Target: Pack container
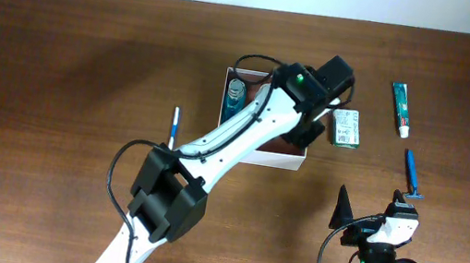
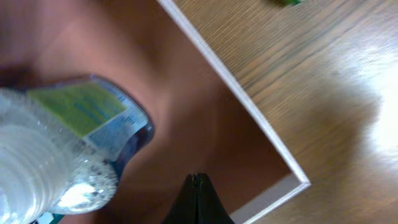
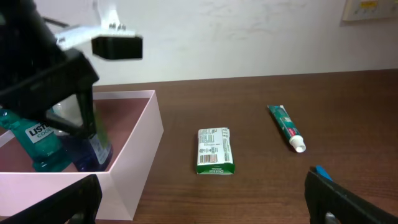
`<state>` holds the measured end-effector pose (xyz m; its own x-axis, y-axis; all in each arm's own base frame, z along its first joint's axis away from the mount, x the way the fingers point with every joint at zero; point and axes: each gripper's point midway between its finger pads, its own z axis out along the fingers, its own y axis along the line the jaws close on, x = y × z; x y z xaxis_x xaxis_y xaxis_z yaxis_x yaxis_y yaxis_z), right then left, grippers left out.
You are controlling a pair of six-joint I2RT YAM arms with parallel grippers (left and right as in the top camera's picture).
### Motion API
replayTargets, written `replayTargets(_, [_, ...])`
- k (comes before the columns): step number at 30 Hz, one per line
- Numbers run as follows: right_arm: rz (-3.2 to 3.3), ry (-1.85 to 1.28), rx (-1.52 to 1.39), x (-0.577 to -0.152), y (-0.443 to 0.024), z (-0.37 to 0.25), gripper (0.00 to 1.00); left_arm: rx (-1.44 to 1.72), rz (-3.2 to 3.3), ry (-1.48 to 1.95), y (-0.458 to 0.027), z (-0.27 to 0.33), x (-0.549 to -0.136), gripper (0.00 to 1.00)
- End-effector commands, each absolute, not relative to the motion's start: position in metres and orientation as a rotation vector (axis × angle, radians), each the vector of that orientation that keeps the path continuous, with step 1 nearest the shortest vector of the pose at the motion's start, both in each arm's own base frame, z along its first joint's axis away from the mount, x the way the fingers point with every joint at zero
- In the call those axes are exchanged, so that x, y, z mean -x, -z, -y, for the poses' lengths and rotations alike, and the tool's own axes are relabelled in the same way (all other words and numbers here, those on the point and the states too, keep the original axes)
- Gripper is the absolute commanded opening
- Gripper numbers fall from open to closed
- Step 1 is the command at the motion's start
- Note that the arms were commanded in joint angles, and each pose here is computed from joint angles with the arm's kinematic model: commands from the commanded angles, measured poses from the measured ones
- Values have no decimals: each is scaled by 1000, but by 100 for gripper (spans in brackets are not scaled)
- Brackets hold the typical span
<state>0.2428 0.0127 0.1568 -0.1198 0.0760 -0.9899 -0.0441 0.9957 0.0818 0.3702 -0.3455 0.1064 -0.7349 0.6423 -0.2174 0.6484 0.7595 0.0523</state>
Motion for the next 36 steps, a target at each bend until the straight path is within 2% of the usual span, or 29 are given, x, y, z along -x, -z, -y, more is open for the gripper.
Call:
replayTargets(1, [-1686, -107, -22, -243, -155, -13, 98, -923, -2774, -29, -98, 325, -384, 1])
replayTargets(9, [-1685, -107, -21, -243, -155, -13, 99, -813, -2789, -29, -99, 299, -411, 1])
replayTargets(28, [-1686, -107, -21, -243, -155, -13, 99, -760, -2726, -81, -104, 293, -432, 1])
replayTargets(36, [-1686, -107, -21, -243, -155, -13, 99, -815, -2769, -52, -110, 298, -410, 1])
